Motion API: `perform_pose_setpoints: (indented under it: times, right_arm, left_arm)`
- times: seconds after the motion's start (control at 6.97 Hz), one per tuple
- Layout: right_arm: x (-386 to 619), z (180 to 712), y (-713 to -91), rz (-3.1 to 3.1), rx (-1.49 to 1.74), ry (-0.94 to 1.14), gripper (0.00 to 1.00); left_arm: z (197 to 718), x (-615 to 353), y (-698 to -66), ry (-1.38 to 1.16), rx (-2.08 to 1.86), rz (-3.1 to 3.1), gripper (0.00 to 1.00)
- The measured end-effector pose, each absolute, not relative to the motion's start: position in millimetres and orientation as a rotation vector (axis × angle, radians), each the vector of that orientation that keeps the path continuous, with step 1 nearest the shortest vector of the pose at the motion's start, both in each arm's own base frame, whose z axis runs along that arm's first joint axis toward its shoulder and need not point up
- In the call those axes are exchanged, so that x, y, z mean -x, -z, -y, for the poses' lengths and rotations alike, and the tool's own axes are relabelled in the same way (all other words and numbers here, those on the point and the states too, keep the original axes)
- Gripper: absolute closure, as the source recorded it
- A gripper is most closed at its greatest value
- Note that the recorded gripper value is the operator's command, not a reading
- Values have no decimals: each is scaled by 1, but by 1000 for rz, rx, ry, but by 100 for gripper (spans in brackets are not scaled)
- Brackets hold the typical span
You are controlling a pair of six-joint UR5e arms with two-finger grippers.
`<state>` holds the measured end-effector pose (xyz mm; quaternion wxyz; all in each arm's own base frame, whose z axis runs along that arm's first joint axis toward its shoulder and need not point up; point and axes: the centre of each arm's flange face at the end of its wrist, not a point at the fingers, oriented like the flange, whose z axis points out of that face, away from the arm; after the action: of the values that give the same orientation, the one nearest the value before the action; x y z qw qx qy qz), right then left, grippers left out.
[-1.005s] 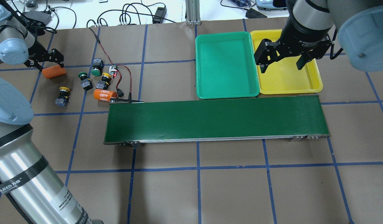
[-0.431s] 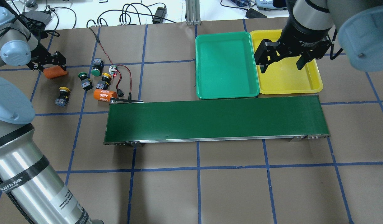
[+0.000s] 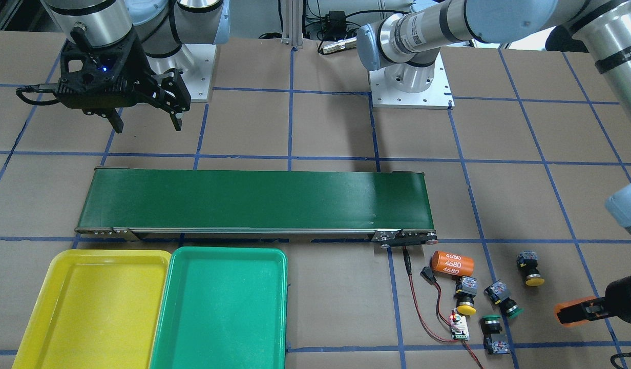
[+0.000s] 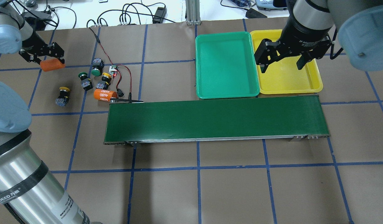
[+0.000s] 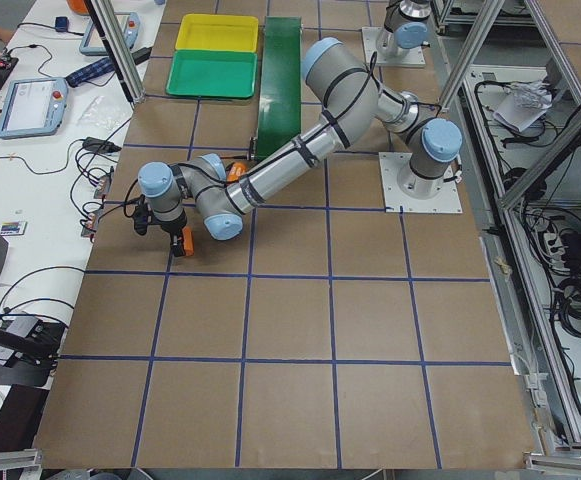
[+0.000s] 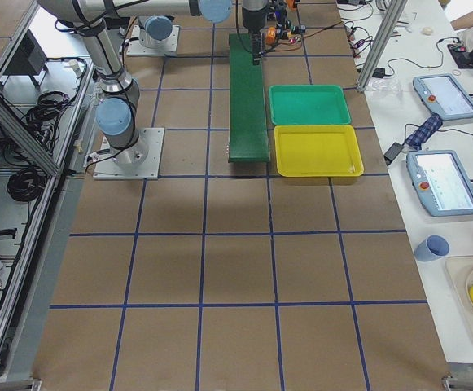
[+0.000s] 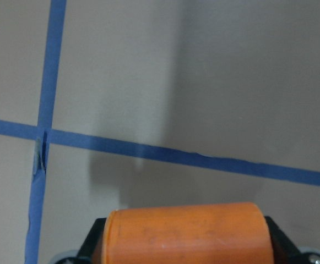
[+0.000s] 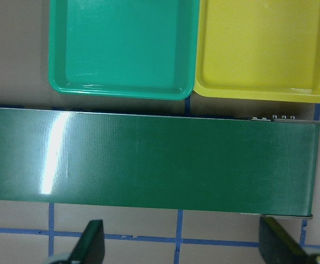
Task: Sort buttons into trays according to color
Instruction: 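Carry the orange cylinder with the left gripper to the belt's near end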
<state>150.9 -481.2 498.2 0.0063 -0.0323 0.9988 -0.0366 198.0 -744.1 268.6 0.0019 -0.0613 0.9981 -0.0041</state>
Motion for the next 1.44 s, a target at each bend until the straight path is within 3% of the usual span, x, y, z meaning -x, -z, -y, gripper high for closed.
perform_pose_setpoints:
  times: [0.43, 0.86, 1.44]
  right_arm:
    - [-150, 482, -498, -3126, 97, 114, 0]
    - [-149, 481, -499, -3126, 95, 115, 0]
    - [-149, 482, -498, -3126, 96, 114, 0]
  left_arm:
    - [672, -63, -343, -109, 14, -3184, 100]
    - [592, 43, -323, -17, -98, -3164, 100]
    - [528, 75, -273, -97, -271, -3166, 100]
